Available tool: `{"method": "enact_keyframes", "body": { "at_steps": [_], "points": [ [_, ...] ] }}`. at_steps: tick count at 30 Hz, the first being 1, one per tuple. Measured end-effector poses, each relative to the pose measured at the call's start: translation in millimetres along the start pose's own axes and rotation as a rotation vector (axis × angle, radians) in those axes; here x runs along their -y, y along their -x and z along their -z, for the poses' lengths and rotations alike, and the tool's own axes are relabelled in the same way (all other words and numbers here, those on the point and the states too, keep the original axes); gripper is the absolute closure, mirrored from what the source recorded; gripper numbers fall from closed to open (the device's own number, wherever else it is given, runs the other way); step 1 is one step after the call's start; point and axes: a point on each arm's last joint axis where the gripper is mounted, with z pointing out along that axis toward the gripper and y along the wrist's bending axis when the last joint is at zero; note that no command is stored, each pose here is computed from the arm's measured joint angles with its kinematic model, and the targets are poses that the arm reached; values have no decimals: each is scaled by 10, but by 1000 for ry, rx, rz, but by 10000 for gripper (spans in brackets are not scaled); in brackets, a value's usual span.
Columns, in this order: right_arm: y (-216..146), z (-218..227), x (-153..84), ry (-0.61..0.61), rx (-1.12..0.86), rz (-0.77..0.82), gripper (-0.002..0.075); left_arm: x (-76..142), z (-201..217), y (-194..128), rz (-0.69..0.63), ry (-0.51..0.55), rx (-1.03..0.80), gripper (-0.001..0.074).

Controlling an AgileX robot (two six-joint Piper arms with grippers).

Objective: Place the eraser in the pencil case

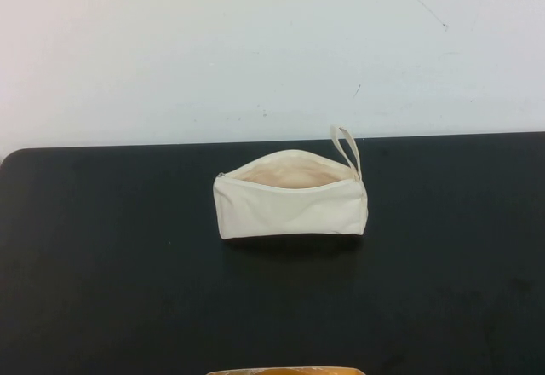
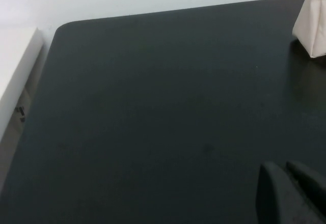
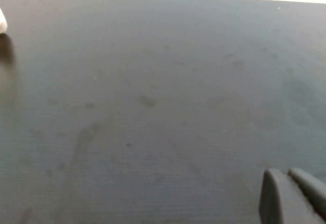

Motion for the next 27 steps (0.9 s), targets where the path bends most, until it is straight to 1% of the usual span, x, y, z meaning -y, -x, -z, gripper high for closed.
{"method": "enact_keyframes", "body": {
  "at_steps": [2,10,27],
  "points": [
    [0,0,0,0,0,0,727,-4,2,2,-3,4,-1,736],
    [0,0,0,0,0,0,727,-10,2,1,54,11,-2,736],
    [0,0,0,0,0,0,727,-12,2,5,46,14,2,736]
  ]
}}
